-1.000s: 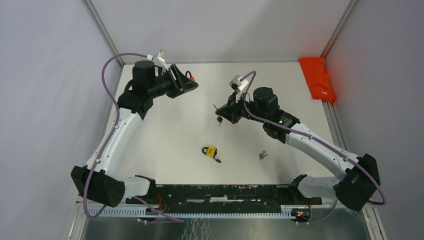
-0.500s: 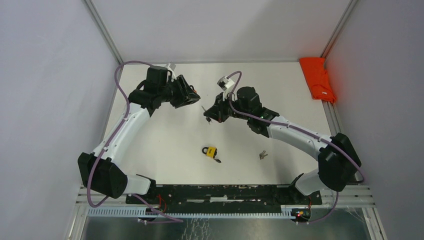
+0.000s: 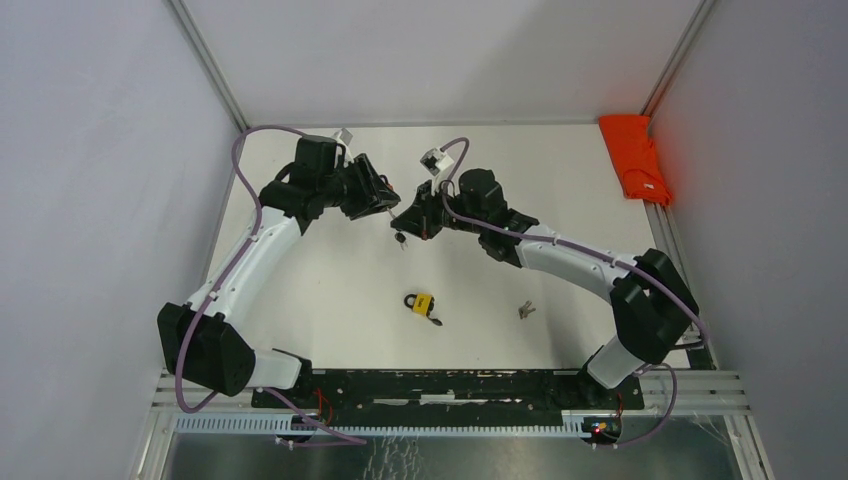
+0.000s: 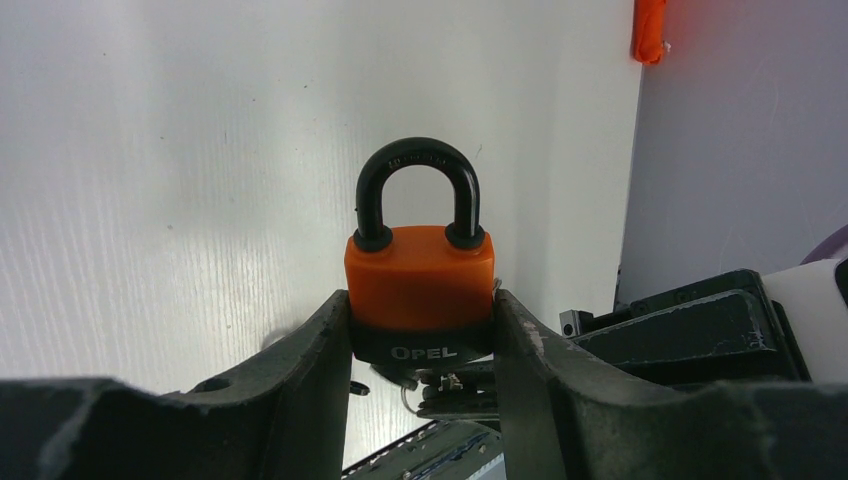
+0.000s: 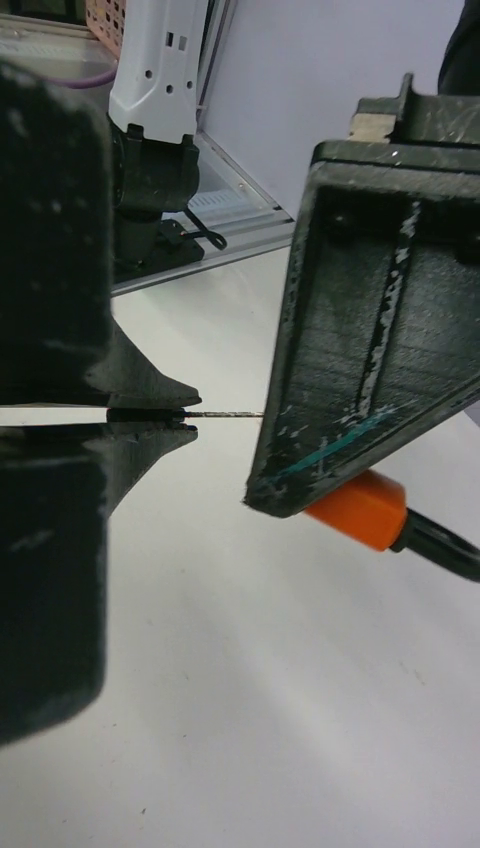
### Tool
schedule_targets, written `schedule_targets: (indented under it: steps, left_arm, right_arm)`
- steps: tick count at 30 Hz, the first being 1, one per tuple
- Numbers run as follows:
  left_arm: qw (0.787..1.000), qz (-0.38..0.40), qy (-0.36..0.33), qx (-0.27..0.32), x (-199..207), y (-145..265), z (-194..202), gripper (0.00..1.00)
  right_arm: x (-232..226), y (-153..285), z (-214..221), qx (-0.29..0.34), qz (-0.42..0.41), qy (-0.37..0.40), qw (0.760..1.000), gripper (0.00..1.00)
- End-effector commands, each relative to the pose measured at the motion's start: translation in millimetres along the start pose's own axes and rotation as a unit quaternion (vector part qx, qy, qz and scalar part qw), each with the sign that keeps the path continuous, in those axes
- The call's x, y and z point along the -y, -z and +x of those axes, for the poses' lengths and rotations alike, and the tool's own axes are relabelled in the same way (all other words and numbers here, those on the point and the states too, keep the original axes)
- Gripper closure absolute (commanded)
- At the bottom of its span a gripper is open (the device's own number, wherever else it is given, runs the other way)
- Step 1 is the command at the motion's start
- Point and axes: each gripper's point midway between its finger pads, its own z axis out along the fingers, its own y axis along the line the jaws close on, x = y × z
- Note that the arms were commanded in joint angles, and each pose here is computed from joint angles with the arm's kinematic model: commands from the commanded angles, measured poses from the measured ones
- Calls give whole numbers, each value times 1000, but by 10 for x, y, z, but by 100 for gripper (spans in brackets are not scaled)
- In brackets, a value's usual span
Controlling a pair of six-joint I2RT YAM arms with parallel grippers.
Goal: Unlock with the key
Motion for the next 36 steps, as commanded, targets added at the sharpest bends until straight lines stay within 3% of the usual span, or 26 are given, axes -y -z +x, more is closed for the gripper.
schedule_targets:
  steps: [1,36]
  left_arm:
    - [999,33,-30,29,170,40,-133,98]
    - [998,46,-34,40,206,98,-128,98]
  right_arm:
    - [-161,-89,-317,41,-26,14,999,100]
    - [111,-92,12,4,21,18,1000,100]
